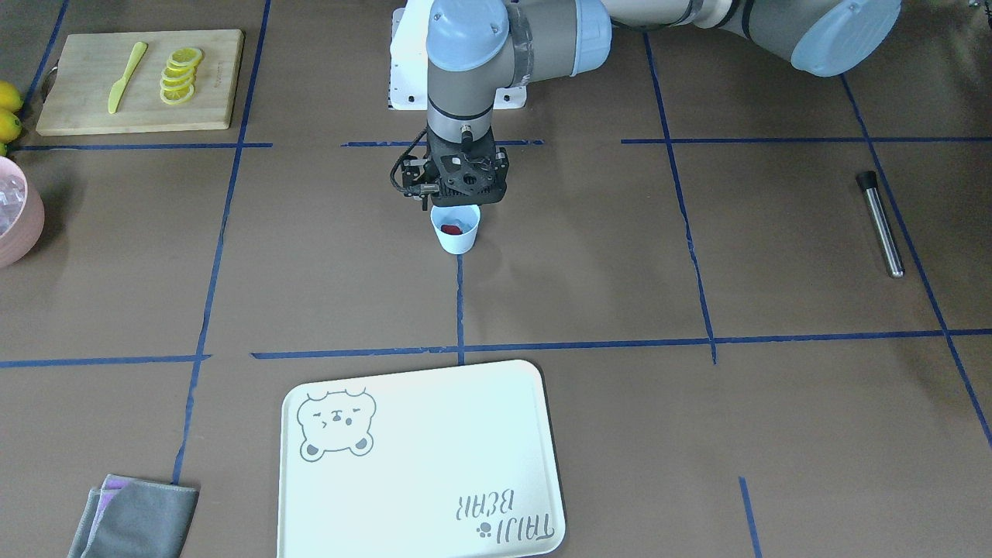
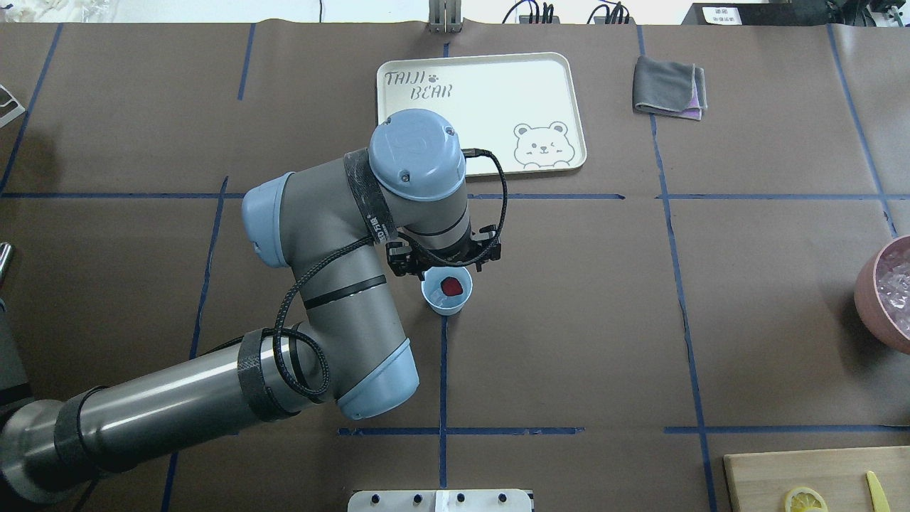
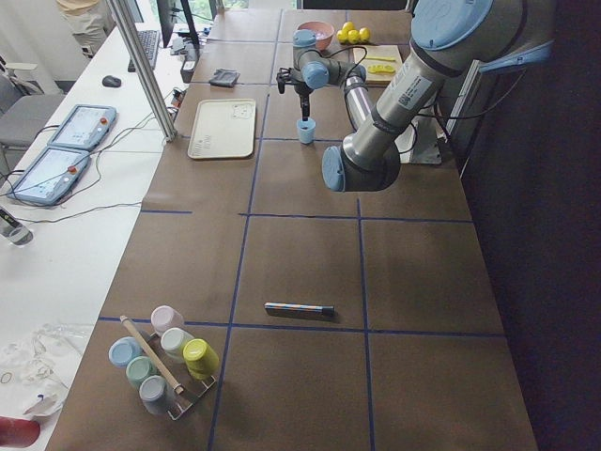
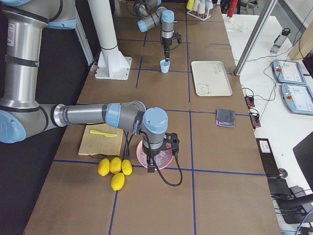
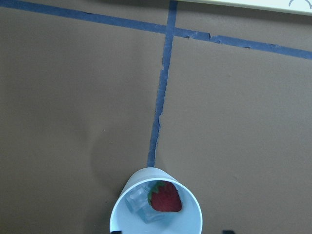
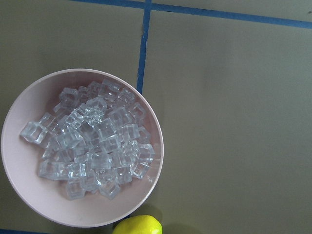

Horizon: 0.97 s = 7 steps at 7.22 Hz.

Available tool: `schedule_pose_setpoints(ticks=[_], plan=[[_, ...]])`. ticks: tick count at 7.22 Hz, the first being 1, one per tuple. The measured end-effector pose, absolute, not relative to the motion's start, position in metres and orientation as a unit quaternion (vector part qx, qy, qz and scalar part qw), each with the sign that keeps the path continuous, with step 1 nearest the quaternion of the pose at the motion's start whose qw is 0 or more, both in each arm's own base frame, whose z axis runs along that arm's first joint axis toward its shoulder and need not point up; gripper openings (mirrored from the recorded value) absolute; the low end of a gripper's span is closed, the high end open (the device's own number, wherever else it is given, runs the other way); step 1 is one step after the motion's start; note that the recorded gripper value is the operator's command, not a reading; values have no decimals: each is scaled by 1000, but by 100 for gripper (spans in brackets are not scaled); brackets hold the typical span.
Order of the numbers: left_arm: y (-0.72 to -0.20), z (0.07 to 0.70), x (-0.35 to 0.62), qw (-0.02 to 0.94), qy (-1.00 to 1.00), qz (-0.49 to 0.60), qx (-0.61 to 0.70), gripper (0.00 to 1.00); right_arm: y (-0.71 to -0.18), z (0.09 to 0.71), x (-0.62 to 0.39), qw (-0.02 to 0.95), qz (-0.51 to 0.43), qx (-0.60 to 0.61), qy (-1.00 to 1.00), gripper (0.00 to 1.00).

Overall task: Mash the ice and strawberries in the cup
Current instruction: 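Open the left gripper to drop the strawberry into the cup, then move the left gripper back toward the steel muddler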

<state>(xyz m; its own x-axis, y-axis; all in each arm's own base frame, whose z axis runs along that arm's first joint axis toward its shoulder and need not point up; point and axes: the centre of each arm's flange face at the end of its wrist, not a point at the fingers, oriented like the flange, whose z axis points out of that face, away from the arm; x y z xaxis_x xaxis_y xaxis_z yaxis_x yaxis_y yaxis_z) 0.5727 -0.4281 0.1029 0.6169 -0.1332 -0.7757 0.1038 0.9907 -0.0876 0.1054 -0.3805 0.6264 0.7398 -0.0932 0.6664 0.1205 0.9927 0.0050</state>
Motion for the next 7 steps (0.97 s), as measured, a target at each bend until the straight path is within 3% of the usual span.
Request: schedule_pose_setpoints(ticks=[3, 7], plan=[[-418, 160, 522, 912, 408, -26, 0, 100, -380, 627, 105, 933, -57, -20, -356, 99], [-468, 326, 303, 933, 346, 86, 47, 100, -378, 630, 105, 932, -57, -23, -356, 99]])
